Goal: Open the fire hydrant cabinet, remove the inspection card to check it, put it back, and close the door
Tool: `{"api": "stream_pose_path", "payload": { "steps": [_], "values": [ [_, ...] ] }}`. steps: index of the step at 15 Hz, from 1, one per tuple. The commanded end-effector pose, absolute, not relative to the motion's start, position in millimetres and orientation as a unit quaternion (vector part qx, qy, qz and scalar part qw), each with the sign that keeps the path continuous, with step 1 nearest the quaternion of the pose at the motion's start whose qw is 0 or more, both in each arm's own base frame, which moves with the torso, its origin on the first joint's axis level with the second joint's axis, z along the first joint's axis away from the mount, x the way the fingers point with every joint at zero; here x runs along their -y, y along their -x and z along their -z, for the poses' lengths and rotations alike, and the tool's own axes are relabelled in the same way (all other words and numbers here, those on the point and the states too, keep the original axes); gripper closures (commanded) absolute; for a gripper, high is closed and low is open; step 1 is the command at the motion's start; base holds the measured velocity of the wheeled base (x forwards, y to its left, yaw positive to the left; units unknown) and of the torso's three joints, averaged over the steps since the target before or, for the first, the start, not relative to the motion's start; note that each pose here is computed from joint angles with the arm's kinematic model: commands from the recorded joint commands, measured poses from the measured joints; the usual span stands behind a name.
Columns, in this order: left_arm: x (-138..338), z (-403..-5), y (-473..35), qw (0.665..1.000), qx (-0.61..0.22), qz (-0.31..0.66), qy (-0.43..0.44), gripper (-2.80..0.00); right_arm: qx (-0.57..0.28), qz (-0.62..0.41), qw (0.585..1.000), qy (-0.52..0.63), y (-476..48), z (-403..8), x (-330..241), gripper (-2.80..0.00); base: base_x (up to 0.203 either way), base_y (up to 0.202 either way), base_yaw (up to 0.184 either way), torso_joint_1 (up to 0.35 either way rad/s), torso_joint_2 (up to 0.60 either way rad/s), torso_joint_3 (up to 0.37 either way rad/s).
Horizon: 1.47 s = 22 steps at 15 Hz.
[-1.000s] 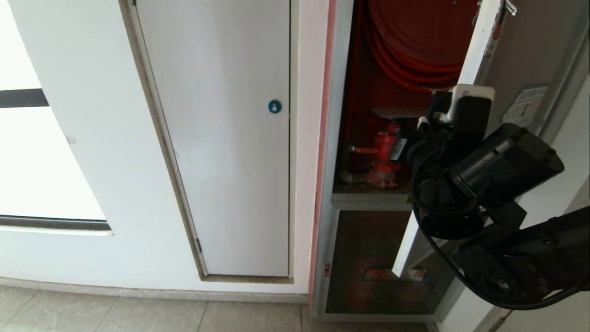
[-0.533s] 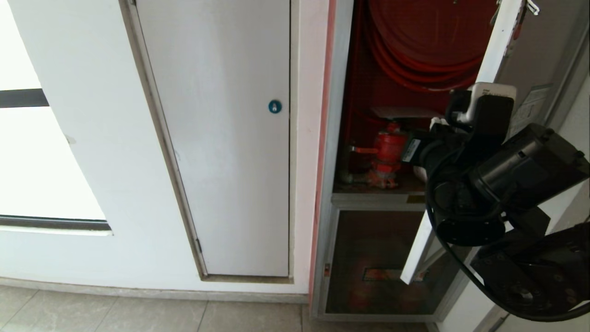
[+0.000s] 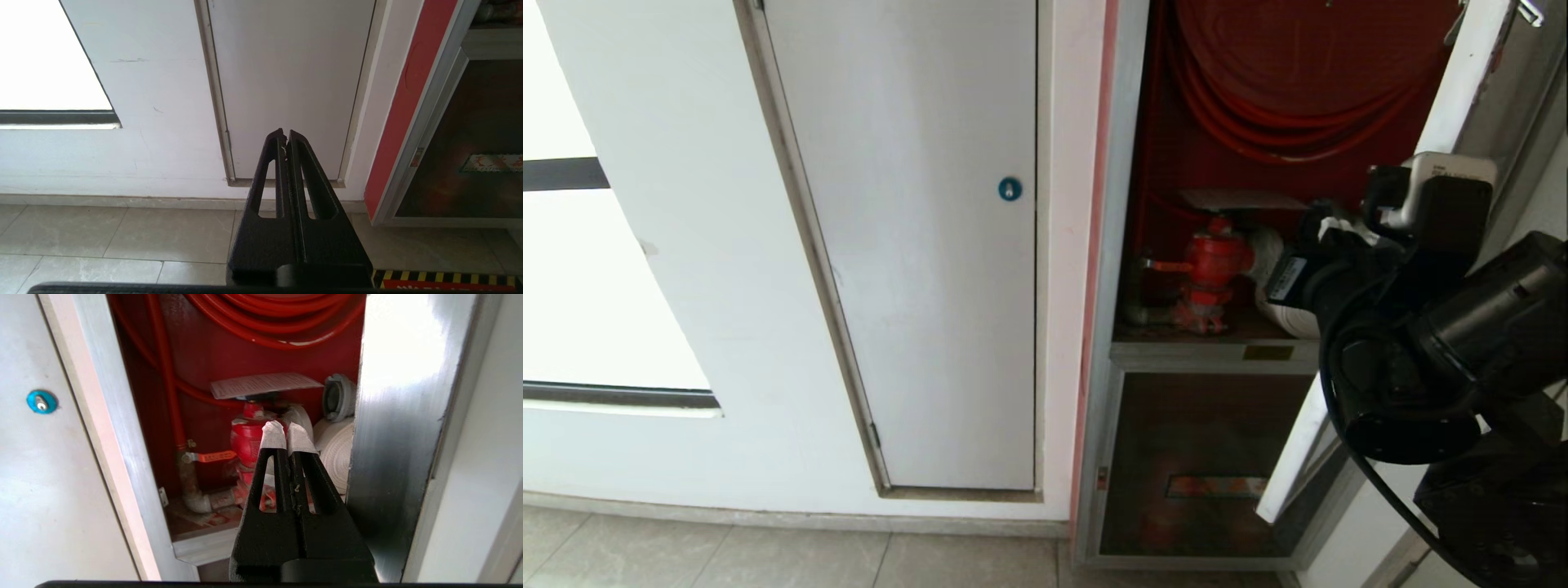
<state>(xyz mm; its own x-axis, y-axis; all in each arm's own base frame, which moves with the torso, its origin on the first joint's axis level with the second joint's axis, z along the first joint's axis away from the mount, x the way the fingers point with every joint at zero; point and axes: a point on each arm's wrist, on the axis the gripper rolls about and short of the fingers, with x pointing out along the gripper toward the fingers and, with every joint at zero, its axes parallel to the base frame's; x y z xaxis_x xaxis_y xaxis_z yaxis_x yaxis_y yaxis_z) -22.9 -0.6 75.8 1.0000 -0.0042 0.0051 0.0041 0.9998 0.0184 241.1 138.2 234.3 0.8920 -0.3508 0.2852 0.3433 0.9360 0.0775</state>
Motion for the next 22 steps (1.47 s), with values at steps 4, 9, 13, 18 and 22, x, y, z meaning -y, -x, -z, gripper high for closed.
{"api": "stream_pose_path", "payload": {
  "steps": [4,9,13,18,22],
  "values": [
    [0.7,-75.1,22.7,1.000,0.002,0.002,-0.009,0.00,0.149,0.187,0.971,-0.017,-223.4,-237.1,-126.3,0.00,0.000,0.000,0.000,0.000,0.00,0.000],
    [0.6,-75.1,22.7,1.000,0.002,0.002,-0.009,0.00,0.153,0.188,0.970,-0.020,-200.6,-239.9,-111.0,0.00,0.000,0.000,0.000,0.000,0.00,0.000],
    [0.6,-75.0,22.7,1.000,0.001,0.002,-0.009,0.00,0.162,0.189,0.968,-0.029,-185.3,-244.2,-100.8,0.00,0.000,0.000,0.000,0.000,0.00,0.000],
    [0.6,-75.1,22.7,1.000,0.002,0.002,-0.009,0.00,0.160,0.188,0.969,-0.027,-170.4,-252.5,-90.9,0.00,0.000,0.000,0.000,0.000,0.00,0.000],
    [0.6,-75.1,22.7,1.000,0.002,0.002,-0.010,0.00,0.159,0.188,0.969,-0.026,-165.1,-251.4,-87.5,0.00,0.000,0.000,0.000,0.000,0.00,0.000]
  ]
}}
